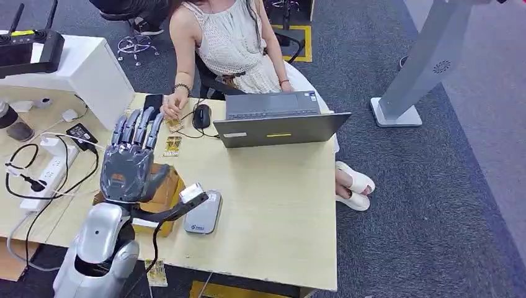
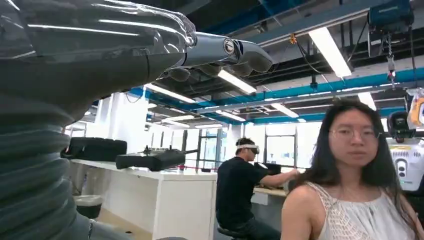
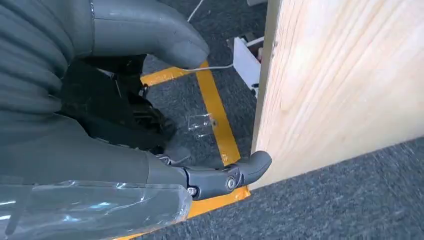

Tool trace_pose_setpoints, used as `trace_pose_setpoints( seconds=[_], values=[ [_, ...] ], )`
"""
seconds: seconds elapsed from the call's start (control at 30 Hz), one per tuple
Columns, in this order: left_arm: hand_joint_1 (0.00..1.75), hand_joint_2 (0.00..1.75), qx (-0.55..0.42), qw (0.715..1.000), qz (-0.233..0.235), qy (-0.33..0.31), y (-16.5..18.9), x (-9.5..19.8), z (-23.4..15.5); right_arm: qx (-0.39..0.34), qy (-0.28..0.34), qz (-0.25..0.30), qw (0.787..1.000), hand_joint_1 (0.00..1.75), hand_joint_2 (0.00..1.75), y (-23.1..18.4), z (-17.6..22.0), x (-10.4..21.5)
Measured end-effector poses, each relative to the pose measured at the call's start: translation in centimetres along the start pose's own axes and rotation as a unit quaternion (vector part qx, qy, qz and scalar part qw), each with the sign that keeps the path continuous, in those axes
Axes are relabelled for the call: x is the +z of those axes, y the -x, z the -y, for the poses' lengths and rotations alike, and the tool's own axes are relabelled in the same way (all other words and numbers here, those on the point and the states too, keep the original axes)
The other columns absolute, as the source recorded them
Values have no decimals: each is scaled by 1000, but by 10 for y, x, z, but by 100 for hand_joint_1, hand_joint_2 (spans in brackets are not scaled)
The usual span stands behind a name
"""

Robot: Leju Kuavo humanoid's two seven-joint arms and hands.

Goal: Pass the card to the sensor for recognition and then transmit it.

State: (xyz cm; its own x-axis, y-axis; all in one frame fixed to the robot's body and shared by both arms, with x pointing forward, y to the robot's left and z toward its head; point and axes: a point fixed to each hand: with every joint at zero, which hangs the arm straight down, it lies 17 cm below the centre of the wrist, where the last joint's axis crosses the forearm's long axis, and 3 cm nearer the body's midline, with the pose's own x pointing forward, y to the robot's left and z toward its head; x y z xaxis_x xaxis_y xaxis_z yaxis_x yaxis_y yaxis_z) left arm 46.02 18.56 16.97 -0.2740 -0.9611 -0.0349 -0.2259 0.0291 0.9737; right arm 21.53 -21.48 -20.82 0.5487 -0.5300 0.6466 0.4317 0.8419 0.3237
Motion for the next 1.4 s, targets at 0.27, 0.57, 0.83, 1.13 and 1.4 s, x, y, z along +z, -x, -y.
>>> trace_pose_setpoints(
  seconds=[0.27,0.57,0.83,1.13,1.4],
  values=[
    [0,175,-4,1000,2,12,3,13,6,1,4,1,1000,0,175,-1,5,0],
    [0,175,-12,999,1,39,8,40,26,-12,14,0,1000,0,175,2,12,3],
    [0,175,-21,996,15,82,6,97,55,-27,28,0,999,0,175,5,24,7],
    [0,175,-7,995,6,102,9,134,68,-27,33,0,999,0,175,7,29,8],
    [0,175,-6,994,-8,112,22,142,72,-20,33,-1,999,0,175,6,29,7]
  ],
)
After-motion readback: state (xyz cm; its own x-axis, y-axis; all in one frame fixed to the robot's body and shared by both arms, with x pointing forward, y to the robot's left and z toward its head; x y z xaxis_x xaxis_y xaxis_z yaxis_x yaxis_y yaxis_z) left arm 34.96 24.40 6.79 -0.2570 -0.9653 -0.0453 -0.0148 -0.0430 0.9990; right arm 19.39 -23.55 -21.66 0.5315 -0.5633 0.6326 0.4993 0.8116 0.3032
